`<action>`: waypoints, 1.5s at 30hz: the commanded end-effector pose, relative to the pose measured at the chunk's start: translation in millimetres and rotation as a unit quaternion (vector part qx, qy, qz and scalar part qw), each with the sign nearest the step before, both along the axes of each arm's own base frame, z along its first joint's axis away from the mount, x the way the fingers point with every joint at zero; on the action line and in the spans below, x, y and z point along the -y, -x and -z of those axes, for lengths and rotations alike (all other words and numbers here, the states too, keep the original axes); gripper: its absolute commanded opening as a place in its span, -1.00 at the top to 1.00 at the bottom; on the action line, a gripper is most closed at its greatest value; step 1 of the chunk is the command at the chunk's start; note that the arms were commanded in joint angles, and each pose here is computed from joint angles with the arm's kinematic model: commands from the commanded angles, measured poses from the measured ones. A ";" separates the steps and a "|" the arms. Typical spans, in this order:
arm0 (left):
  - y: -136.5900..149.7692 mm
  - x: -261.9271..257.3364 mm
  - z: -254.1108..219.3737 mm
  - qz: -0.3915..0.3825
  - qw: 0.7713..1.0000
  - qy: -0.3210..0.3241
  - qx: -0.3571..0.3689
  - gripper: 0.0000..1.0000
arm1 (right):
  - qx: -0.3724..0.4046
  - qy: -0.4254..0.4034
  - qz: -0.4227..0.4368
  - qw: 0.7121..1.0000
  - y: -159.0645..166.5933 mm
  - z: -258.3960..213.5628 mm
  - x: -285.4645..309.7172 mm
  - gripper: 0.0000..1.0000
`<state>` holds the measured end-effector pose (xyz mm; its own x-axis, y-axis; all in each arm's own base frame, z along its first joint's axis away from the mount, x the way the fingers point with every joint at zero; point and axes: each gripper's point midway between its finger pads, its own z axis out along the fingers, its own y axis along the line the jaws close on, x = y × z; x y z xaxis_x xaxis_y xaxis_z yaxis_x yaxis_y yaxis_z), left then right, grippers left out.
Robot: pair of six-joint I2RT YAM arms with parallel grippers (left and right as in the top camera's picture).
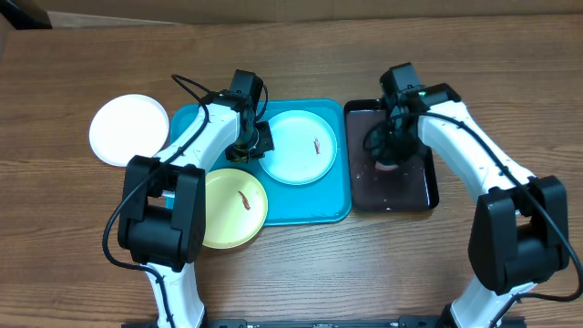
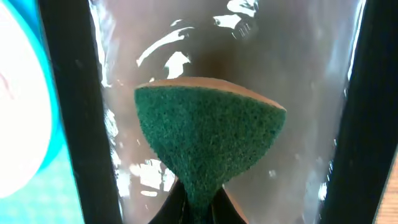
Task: Clean dirty plates on tray and stack at the side
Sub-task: 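Lift the sponge with the right gripper toward the light-blue plate, then scrub the light-blue plate with the sponge in the right gripper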
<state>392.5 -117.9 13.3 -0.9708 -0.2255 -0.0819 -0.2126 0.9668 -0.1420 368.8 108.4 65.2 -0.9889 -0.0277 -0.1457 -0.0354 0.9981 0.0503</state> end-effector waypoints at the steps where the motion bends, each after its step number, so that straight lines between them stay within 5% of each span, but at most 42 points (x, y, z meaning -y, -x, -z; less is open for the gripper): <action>1: 1.5 -15.7 0.6 -0.033 0.999 -0.026 -0.003 0.92 | 0.019 0.013 -0.005 1.000 -1.3 3.7 -3.4 0.93; 7: 1.6 -15.6 0.6 -0.038 0.999 -0.026 -0.004 0.92 | 0.023 0.022 -0.007 0.999 -2.2 3.2 -0.8 0.93; 21: 1.4 -15.6 0.6 -0.038 0.999 -0.025 -0.004 0.91 | 0.102 -0.042 -0.071 0.991 -28.8 -96.1 -75.3 0.93; 26: 1.4 -15.6 0.6 -0.038 0.999 -0.025 -0.004 0.91 | 0.126 -0.048 -0.109 0.985 -26.9 -93.3 -117.4 0.93; 38: 3.0 -16.0 0.8 -0.038 0.999 -0.026 -0.007 0.92 | 0.170 0.127 -0.100 0.972 -34.9 -37.4 -137.0 0.93; 45: 3.4 -16.1 0.8 -0.038 0.999 -0.027 -0.008 0.92 | 0.144 0.147 -0.104 0.973 -36.3 0.5 -137.4 0.93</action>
